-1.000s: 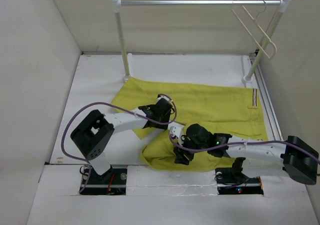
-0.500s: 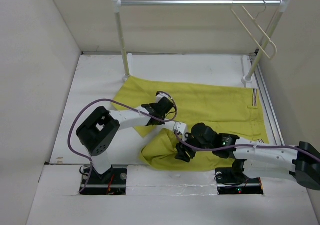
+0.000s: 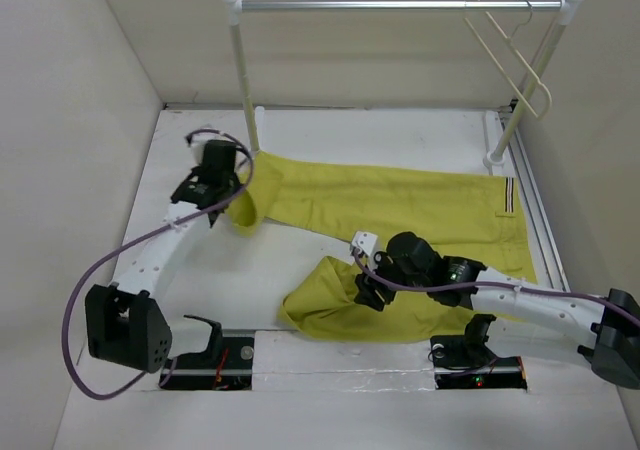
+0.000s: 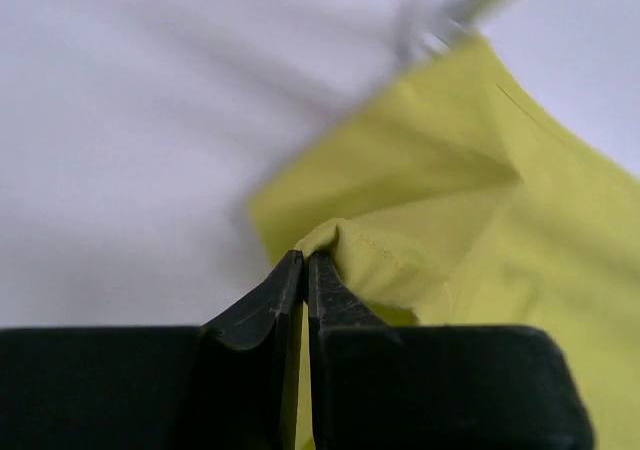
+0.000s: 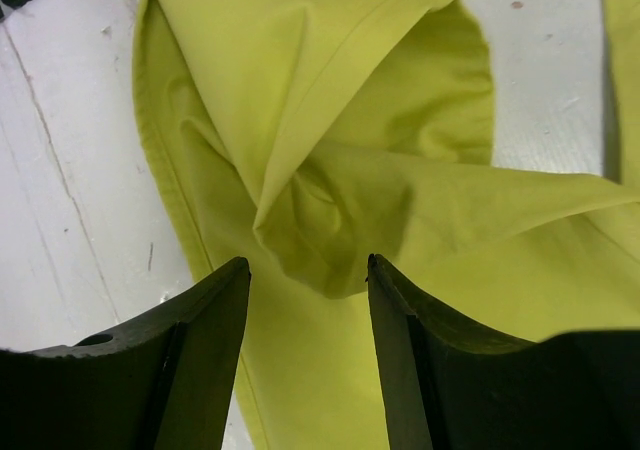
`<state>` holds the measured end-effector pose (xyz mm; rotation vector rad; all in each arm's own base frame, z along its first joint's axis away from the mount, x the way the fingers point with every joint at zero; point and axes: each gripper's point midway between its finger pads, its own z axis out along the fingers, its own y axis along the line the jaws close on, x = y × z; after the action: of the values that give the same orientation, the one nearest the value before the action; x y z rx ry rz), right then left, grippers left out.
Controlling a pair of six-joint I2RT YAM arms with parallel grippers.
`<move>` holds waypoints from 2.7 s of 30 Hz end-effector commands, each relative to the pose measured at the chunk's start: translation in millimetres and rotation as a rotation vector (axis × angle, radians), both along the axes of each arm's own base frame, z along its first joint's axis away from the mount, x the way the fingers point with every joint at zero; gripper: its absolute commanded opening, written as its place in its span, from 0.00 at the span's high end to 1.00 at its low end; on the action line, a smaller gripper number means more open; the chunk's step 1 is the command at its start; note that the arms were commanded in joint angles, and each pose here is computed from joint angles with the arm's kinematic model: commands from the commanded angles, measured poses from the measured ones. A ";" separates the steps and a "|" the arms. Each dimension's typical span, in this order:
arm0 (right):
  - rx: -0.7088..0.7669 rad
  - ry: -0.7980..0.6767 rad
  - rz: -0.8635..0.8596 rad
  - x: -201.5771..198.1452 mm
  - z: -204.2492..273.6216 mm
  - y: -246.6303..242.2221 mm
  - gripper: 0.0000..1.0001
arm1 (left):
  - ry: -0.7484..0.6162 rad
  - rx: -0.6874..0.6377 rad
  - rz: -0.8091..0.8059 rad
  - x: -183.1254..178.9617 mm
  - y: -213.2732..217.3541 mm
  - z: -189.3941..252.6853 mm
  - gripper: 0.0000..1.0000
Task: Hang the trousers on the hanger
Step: Flatten out the trousers at the center of the board.
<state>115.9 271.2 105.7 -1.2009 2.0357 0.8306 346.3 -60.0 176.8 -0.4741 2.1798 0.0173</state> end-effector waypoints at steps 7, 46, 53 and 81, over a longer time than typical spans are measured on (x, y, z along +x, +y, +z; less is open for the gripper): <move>0.033 -0.061 0.079 17.2 24.5 3.7 0.44 | 0.071 -0.044 0.643 23.2 221.6 6.3 0.81; -0.087 0.023 -0.475 89.5 -15.2 -116.0 0.48 | 0.518 -0.304 -0.697 -129.5 -208.5 -114.7 1.00; -0.188 0.103 -0.528 129.1 -73.5 -131.7 0.48 | 0.352 -0.103 -0.400 -112.4 -124.0 -16.0 1.00; -0.233 0.029 -0.776 149.8 -50.9 -214.5 0.49 | 0.290 -0.144 -0.542 -108.9 -345.8 32.8 0.09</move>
<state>266.0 64.6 40.8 -0.3986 2.4281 0.2750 231.4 -434.7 134.1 0.1122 2.6379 -0.2580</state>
